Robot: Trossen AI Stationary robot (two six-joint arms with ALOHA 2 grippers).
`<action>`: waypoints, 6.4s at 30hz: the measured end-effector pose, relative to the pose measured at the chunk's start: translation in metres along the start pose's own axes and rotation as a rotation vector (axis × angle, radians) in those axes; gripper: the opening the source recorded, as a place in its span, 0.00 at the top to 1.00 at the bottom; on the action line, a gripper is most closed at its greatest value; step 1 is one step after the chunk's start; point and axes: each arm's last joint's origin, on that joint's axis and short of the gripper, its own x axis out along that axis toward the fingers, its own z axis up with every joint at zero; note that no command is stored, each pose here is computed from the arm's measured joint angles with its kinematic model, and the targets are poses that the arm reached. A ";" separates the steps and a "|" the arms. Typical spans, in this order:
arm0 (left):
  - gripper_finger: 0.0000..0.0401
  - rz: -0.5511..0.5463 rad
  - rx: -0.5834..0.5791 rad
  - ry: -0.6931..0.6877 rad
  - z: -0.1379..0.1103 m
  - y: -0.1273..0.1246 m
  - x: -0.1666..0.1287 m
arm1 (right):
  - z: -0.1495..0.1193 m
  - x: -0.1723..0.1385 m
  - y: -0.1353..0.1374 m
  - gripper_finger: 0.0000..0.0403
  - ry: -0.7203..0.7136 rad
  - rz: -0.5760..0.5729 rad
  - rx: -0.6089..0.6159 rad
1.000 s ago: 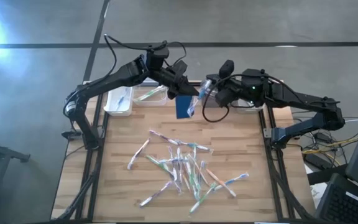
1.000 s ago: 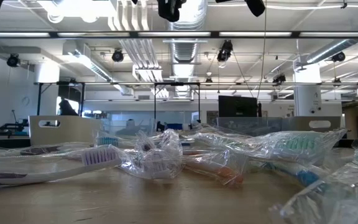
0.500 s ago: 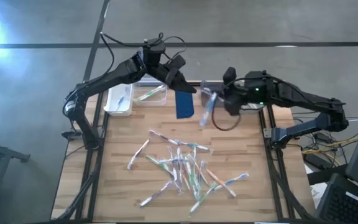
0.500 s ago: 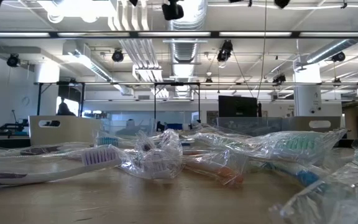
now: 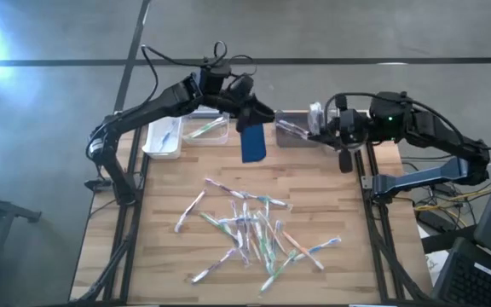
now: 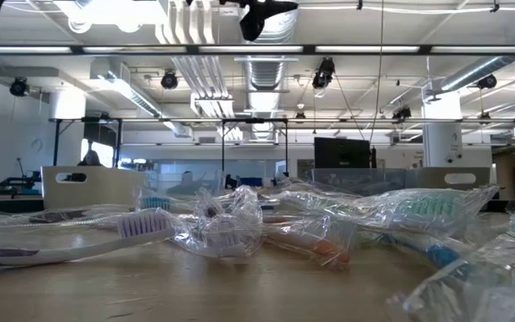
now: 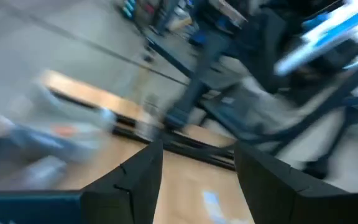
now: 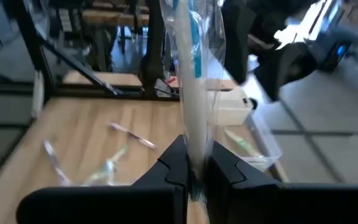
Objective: Pick & Place Toothbrushes
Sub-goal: Put the blue toothbrush into the white bin
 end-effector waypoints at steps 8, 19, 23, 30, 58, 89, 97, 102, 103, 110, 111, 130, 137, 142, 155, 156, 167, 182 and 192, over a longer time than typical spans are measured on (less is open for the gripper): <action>0.50 0.061 0.345 -0.217 0.015 -0.024 0.010 | 0.002 0.021 -0.001 0.96 -0.031 0.050 0.146; 0.50 -0.078 0.450 -0.395 0.025 -0.059 0.015 | 0.011 0.038 -0.004 0.96 -0.112 0.051 0.164; 0.50 -0.116 0.462 -0.491 0.031 -0.069 0.013 | 0.011 0.046 -0.006 0.96 -0.108 0.046 0.174; 0.50 -0.128 0.453 -0.502 0.032 -0.072 0.013 | 0.015 0.052 -0.007 0.96 -0.155 0.047 0.173; 0.86 -0.111 0.425 -0.470 0.029 -0.070 0.015 | 0.012 0.068 -0.017 0.96 -0.144 0.011 0.194; 0.95 0.479 0.162 -0.024 0.004 -0.048 -0.042 | -0.002 -0.014 -0.015 0.47 -0.046 -0.153 0.323; 0.95 1.020 -0.064 0.352 -0.032 -0.037 -0.111 | -0.027 -0.038 -0.015 0.50 0.123 -0.425 0.431; 0.95 1.221 -0.235 0.480 -0.046 -0.031 -0.143 | -0.027 -0.040 -0.015 0.53 0.123 -0.431 0.434; 0.95 1.251 -0.255 0.496 -0.047 -0.029 -0.148 | -0.027 -0.040 -0.015 0.53 0.126 -0.432 0.433; 0.95 1.369 -0.316 0.639 -0.064 -0.006 -0.162 | -0.027 -0.037 -0.016 0.56 0.140 -0.431 0.410; 0.95 1.379 -0.320 0.663 -0.068 -0.001 -0.163 | -0.028 -0.038 -0.016 0.57 0.139 -0.430 0.410; 0.95 1.397 -0.292 0.909 -0.157 0.071 -0.157 | -0.029 -0.037 -0.016 0.53 0.155 -0.454 0.388; 0.95 1.404 -0.343 0.946 -0.182 0.091 -0.163 | -0.029 -0.037 -0.016 0.58 0.154 -0.460 0.386; 0.95 1.399 -0.353 0.984 -0.188 0.103 -0.164 | -0.029 -0.038 -0.018 0.57 0.151 -0.504 0.377; 0.95 1.380 -0.400 1.097 -0.208 0.133 -0.151 | -0.029 -0.039 -0.018 0.51 0.157 -0.532 0.366; 0.95 1.380 -0.398 1.094 -0.209 0.135 -0.150 | -0.029 -0.039 -0.018 0.52 0.157 -0.532 0.366; 0.95 1.398 -0.380 1.092 -0.214 0.150 -0.152 | -0.032 -0.039 -0.018 0.58 0.181 -0.534 0.365; 0.95 1.366 -0.369 1.135 -0.232 0.168 -0.149 | -0.032 -0.039 -0.018 0.52 0.181 -0.536 0.365; 0.95 1.346 -0.384 1.173 -0.242 0.178 -0.145 | -0.032 -0.039 -0.018 0.54 0.180 -0.536 0.365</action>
